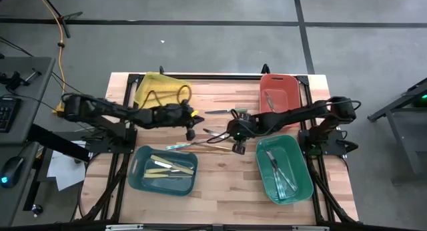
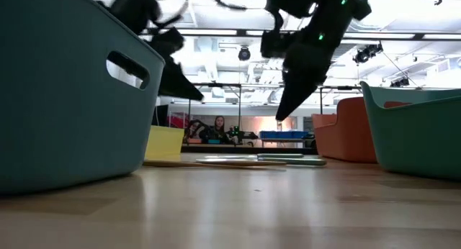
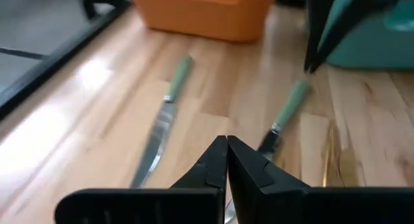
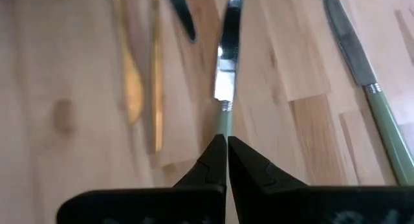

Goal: Sort silverware by color (type)
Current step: Put the green knife into the orange bin

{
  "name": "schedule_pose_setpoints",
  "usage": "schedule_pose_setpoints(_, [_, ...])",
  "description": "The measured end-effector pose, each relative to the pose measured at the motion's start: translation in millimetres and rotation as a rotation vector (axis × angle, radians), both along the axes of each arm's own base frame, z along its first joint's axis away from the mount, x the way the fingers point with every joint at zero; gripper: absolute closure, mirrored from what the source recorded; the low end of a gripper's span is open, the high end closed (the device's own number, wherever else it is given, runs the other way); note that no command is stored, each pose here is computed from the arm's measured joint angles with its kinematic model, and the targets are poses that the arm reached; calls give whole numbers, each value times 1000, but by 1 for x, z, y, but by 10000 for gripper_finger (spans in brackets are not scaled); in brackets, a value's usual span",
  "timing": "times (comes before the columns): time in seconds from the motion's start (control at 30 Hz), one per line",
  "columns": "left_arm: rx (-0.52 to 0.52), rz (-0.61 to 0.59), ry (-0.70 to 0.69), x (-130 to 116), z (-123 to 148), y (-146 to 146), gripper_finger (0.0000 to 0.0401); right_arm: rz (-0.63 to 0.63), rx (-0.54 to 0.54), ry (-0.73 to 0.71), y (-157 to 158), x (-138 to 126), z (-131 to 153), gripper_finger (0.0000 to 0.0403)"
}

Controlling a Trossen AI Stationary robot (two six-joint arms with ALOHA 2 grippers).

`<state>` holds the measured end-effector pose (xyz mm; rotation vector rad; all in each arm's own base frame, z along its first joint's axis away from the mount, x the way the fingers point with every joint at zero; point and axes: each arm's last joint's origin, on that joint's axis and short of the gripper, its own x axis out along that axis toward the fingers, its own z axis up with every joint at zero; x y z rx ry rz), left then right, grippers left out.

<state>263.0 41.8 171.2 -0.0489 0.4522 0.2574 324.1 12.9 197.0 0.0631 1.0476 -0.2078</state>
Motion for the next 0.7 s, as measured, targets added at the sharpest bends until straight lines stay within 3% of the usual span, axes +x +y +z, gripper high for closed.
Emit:
schedule_pose_setpoints(0.17, [-61, -179, 91, 32, -1, 22, 401, 26, 35, -42, 2, -15, 26, 403])
schedule_pose_setpoints(0.3, [-144, -290, 262, 53, -4, 37, 401, 40, 38, -79, 5, -29, 47, 403])
schedule_pose_setpoints(0.53, [-127, -326, 393, 85, -22, 40, 401, 60, 43, -125, 11, -46, 68, 403])
schedule_pose_setpoints(0.7, [-62, -436, 427, 95, -36, 33, 401, 73, 43, -120, 15, -48, 69, 403])
